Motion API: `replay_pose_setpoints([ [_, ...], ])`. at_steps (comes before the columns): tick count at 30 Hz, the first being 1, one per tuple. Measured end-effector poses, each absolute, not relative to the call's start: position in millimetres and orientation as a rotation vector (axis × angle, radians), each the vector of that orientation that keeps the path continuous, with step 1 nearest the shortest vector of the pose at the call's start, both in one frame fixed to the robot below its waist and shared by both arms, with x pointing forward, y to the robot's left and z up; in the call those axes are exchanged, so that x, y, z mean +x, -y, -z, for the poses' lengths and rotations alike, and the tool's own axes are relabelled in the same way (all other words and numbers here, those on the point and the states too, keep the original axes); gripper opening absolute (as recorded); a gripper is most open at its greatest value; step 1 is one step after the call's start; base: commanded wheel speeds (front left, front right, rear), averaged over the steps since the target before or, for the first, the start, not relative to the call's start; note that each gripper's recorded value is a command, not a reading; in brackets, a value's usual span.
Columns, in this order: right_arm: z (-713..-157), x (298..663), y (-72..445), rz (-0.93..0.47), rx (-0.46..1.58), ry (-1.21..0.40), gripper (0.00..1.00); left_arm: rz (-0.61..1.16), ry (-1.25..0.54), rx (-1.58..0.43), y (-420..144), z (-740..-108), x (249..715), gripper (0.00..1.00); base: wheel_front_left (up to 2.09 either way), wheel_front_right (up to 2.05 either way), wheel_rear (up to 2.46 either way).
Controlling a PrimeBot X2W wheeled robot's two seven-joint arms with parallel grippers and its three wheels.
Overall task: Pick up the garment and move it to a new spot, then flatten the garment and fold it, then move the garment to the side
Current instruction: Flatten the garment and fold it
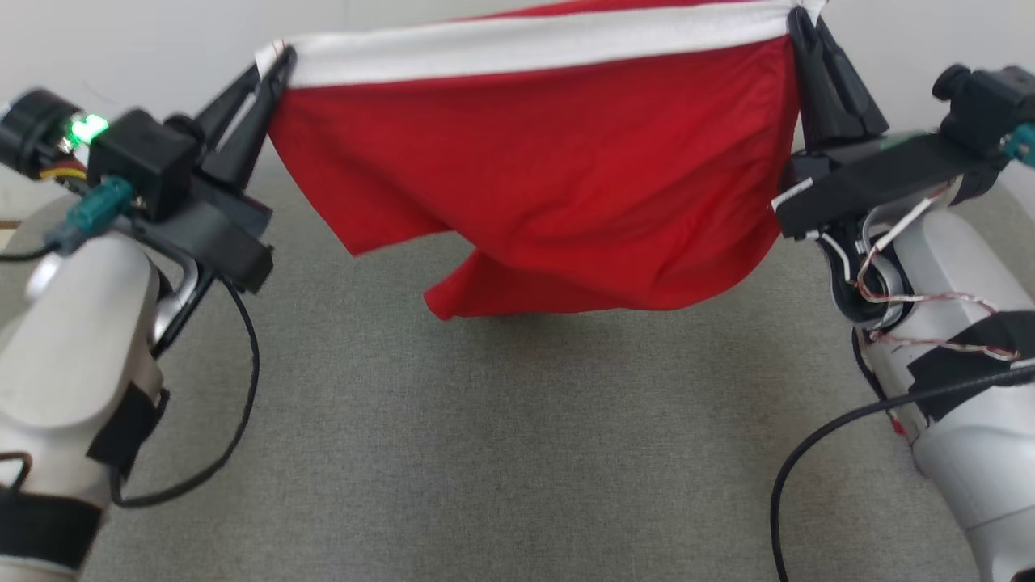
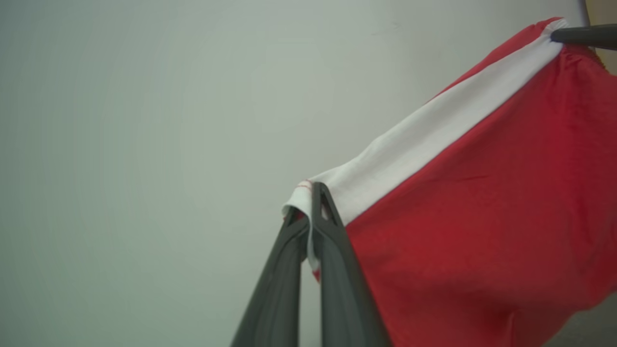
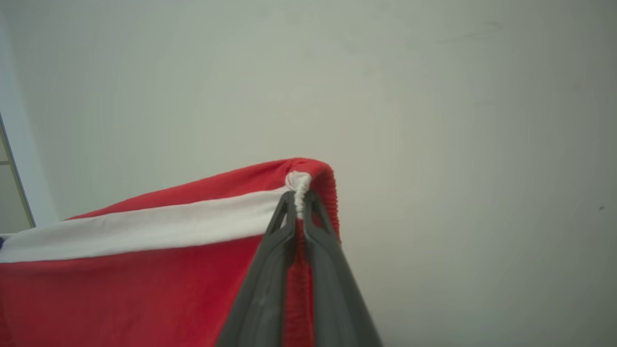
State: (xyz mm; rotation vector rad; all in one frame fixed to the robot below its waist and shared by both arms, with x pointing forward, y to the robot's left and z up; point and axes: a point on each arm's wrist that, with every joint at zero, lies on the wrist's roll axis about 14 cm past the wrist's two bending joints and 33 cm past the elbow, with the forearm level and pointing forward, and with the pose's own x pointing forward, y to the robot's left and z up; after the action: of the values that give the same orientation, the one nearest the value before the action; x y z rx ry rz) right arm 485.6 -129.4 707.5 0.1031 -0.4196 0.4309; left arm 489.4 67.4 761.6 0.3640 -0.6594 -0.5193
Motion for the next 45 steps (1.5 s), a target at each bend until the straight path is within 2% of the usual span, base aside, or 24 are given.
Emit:
replay_pose_setpoints([
  [13, -718.7, 557.8, 120.6, -0.422, -0.036, 0.407, 0.00, 0.495, 0.663, 0.539, -69.9, -781.8, 550.1, 0.00, 0.00, 0.00, 0.00],
  [21, -773.6, 615.8, 135.9, -0.335, -0.142, 0.572, 0.00, 0.385, 0.807, 0.713, -67.1, -815.4, 589.5, 0.00, 0.00, 0.00, 0.00],
  [24, -771.9, 629.2, 133.1, -0.325, -0.107, 0.597, 0.00, 0.366, 0.831, 0.721, -67.6, -815.0, 598.1, 0.00, 0.00, 0.00, 0.00],
  [29, -727.6, 648.2, 115.8, -0.350, -0.100, 0.529, 0.00, 0.400, 0.800, 0.727, -64.2, -785.1, 607.1, 0.00, 0.00, 0.00, 0.00],
  [36, -614.3, 653.4, 121.3, -0.357, -0.045, 0.282, 0.00, 0.477, 0.625, 0.583, -60.5, -693.5, 609.6, 0.00, 0.00, 0.00, 0.00],
  [40, -560.5, 636.5, 128.8, -0.353, 0.013, 0.163, 0.00, 0.487, 0.519, 0.457, -59.1, -644.3, 603.7, 0.00, 0.00, 0.00, 0.00],
  [45, -495.8, 595.6, 132.6, -0.378, 0.046, 0.001, 0.00, 0.489, 0.409, 0.305, -56.2, -600.5, 583.1, 0.00, 0.00, 0.00, 0.00],
])
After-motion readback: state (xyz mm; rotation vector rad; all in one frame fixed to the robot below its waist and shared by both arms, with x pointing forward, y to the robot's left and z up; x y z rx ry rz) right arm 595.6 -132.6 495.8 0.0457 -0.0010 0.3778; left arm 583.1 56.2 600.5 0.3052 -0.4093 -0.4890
